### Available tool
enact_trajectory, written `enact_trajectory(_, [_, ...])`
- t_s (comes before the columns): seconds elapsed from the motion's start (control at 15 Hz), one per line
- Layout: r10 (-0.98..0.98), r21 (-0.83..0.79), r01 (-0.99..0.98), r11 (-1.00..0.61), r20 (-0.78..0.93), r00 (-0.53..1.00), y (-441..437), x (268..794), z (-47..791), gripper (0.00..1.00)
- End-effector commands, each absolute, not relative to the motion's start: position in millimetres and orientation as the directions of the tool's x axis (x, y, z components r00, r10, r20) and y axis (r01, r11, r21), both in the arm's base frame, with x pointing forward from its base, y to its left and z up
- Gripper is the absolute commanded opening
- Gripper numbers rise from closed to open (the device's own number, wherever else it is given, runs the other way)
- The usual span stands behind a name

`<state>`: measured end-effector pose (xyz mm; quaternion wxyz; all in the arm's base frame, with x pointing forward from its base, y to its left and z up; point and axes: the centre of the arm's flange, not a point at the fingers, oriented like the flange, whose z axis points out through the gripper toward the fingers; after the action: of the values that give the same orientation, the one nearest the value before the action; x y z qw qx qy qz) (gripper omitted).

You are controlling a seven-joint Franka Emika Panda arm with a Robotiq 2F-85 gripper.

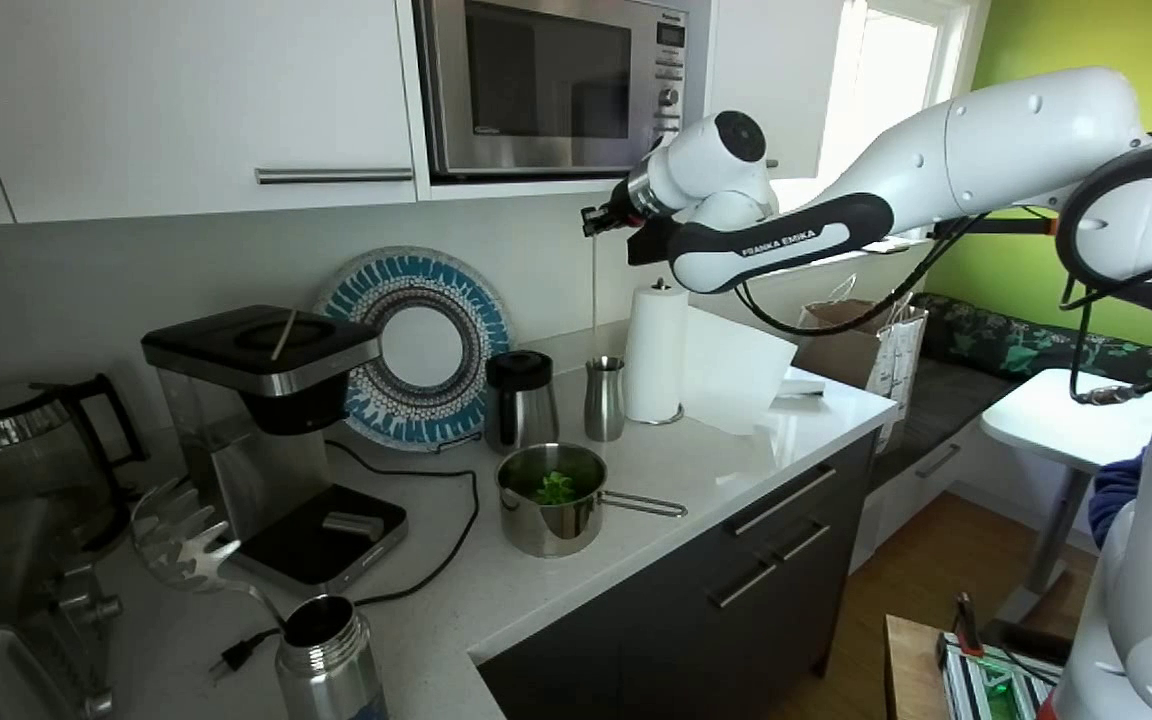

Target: Remove the stick from the pot, then put it in the silver cup

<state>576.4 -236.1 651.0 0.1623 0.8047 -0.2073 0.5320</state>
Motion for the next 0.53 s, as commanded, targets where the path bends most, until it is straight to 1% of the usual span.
enact_trajectory(0.0, [-0.123,0.055,-0.558,-0.828,0.953,0.277,-248.6,598.3,653.7,0.02])
enact_trajectory(0.27, [-0.107,0.087,-0.607,-0.790,0.955,0.275,-261.9,608.0,640.7,0.02])
enact_trajectory(0.47, [-0.099,0.116,-0.620,-0.776,0.948,0.301,-264.4,604.5,624.8,0.02])
